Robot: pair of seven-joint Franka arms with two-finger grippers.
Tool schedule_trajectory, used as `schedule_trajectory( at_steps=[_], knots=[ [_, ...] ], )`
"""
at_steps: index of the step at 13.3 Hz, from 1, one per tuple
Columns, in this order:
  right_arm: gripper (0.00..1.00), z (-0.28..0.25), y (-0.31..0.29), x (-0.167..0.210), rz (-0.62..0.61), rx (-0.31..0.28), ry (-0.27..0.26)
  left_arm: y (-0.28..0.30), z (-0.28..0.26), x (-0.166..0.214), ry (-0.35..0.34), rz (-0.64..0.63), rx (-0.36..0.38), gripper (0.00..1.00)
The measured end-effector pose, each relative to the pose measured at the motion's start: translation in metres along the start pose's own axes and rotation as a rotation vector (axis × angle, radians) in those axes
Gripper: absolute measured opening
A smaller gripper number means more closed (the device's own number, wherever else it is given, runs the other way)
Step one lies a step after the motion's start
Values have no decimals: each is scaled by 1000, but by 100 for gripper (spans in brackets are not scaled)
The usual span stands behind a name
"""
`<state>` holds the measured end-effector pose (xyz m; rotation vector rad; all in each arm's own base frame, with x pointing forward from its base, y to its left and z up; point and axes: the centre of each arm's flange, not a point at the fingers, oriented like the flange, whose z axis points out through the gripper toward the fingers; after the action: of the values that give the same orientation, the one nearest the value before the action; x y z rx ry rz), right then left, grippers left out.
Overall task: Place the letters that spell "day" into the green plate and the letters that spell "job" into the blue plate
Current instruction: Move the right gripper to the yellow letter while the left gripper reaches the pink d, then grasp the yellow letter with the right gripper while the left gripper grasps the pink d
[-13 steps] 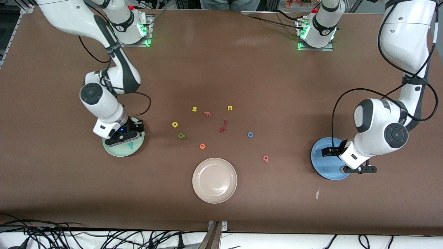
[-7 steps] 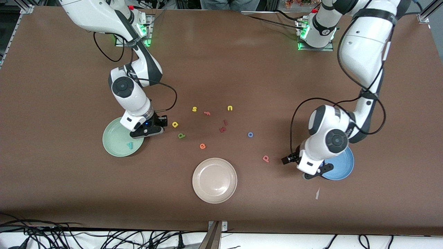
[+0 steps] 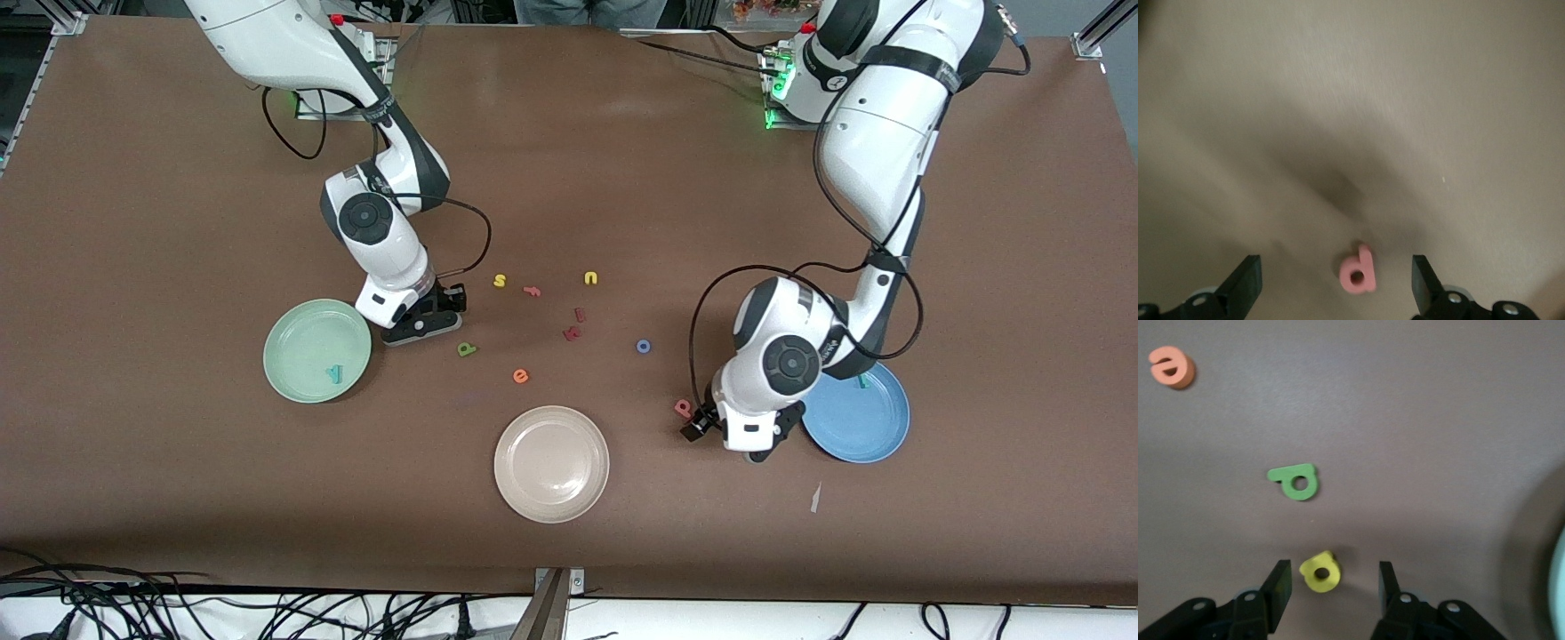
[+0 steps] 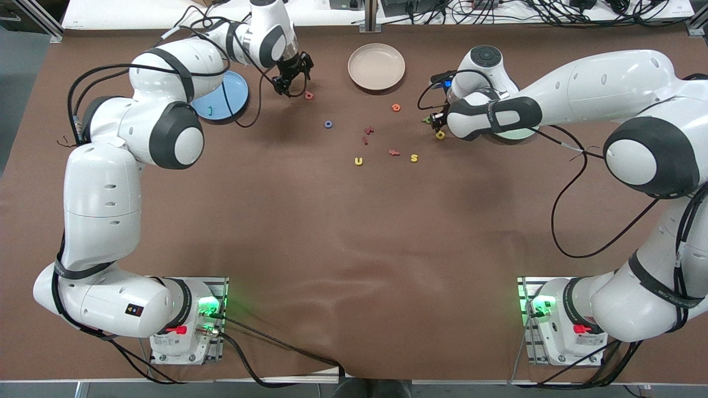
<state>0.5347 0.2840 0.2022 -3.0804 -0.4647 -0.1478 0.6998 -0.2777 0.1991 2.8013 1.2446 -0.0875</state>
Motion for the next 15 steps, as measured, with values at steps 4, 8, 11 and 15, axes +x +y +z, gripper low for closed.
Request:
schedule_trajectory(
  at_steps=[4,8,11,15],
  knots=[
    [63,6,-10,-6,-69,-26,-1,3,27,-21,28,-33,43,95],
    [64,23,-11,-19,-118,-32,18,4,28,-18,35,-61,42,77],
    [63,28,-12,-22,-125,-29,24,6,28,-16,37,-63,36,47],
    [49,26,-14,-21,-135,-29,31,8,27,-15,39,-65,32,29]
  ],
)
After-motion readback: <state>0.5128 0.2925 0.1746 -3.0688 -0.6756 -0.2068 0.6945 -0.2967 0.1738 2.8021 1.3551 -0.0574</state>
